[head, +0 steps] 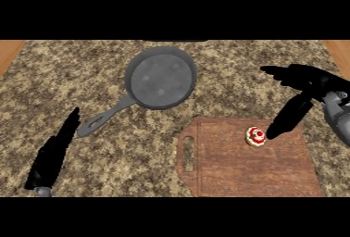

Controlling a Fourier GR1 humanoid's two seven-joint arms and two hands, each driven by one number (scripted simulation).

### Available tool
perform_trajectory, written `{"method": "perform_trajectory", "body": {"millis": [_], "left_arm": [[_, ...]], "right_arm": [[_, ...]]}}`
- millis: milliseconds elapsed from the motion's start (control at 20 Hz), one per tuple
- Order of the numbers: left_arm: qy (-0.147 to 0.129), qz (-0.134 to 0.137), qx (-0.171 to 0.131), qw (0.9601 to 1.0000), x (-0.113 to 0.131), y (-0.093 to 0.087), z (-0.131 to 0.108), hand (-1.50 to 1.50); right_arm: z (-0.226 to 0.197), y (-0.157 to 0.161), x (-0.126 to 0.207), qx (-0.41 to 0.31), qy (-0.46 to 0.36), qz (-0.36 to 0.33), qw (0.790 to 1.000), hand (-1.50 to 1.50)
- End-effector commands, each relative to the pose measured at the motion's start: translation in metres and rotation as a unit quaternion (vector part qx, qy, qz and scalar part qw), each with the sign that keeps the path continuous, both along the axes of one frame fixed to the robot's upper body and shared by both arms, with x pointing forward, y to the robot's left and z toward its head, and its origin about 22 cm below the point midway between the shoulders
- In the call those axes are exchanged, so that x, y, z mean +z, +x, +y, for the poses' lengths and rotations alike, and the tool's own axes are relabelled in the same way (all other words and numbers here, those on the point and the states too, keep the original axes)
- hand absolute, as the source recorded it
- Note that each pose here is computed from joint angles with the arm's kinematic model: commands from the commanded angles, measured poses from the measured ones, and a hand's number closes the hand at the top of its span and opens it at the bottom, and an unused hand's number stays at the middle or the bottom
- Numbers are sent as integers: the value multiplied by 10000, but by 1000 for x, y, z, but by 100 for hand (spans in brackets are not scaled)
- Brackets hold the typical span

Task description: Pick the cupcake from the cutting board and place it in the pan

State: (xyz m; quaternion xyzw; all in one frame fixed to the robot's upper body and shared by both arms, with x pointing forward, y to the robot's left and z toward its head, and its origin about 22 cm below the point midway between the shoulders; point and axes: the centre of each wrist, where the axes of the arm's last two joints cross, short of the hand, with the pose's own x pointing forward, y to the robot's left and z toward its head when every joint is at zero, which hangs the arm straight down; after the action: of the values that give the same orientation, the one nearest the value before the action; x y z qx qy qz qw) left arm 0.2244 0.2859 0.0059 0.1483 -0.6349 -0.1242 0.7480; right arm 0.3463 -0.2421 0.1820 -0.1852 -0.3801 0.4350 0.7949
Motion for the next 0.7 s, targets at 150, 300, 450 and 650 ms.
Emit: {"method": "perform_trajectory", "body": {"millis": [150,300,450,650], "left_arm": [[-39,34,8,10000,-2,5,0,0],[68,76,84,9999,-2,4,1,0],[-16,12,3,10000,10,-4,-13,0],[41,41,115,9999,-2,-2,-5,0]], "right_arm": [[30,5,-2,201,-759,779,9939,-150],[40,11,4,274,-862,871,9921,-150],[43,25,-3,302,-735,1003,9918,-150],[57,8,-49,305,-1142,1164,9862,-150]]}}
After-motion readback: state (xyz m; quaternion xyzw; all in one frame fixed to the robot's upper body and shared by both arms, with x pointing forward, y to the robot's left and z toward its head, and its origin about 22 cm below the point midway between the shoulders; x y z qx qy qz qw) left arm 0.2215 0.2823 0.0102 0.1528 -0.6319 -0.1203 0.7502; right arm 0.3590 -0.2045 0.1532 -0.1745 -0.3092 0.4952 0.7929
